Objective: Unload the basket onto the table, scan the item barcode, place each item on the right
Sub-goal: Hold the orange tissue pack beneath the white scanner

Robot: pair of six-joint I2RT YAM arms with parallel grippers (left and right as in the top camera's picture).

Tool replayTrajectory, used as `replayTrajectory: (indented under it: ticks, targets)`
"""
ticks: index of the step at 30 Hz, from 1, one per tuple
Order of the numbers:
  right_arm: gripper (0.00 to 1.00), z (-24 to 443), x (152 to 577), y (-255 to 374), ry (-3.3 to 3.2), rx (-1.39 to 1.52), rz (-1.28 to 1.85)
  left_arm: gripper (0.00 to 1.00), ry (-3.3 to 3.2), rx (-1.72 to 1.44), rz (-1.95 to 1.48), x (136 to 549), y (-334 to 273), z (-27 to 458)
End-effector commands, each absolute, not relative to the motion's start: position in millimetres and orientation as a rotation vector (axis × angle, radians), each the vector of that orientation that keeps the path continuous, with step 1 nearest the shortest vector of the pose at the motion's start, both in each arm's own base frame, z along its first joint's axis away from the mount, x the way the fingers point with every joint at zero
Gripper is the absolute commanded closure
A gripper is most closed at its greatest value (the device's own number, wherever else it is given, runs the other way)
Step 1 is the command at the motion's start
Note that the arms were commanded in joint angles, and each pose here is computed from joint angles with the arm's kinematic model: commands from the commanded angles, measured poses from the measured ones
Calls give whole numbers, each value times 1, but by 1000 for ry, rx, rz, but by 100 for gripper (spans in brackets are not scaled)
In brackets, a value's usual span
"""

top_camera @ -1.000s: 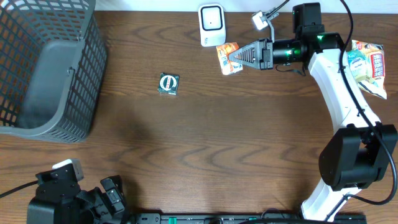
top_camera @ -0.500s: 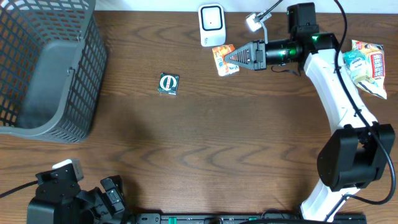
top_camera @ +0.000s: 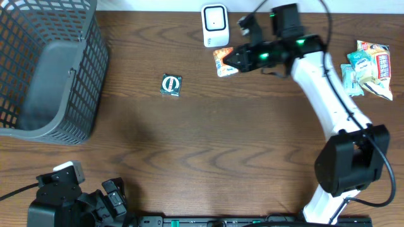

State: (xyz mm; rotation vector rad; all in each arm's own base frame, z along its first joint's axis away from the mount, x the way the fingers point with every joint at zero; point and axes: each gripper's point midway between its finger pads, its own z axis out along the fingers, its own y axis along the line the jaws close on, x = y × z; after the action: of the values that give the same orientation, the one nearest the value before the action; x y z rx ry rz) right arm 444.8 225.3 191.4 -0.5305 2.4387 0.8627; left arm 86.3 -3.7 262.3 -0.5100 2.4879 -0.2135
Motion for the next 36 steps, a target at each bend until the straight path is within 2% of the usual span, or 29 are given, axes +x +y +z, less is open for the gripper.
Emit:
replayTrajectory:
  ticks: [1, 6, 9, 18, 23, 30, 36]
  targets:
    - [99, 181, 470, 208, 2426, -510, 425, 2, 2479, -528, -207, 87, -2, 263]
    - [99, 189, 497, 202, 2320, -510, 170, 2, 2479, -528, -207, 87, -2, 263]
    - [99, 192, 515, 205, 2271, -536, 133, 2, 2479, -528, -207, 87, -2, 263]
    - [99, 197, 600, 210, 2138, -602, -89, 2, 2479, -528, -207, 87, -2, 263]
    - [99, 198, 639, 211, 1961, -732, -441, 2, 2479, -528, -207, 87, -2, 263]
    - [99, 172, 651, 236, 1794, -1044, -639, 2, 2479, -528, -207, 87, -2, 263]
    - [99, 165, 651, 247, 1776, -1082, -576, 2, 2479, -528, -207, 87, -2, 263]
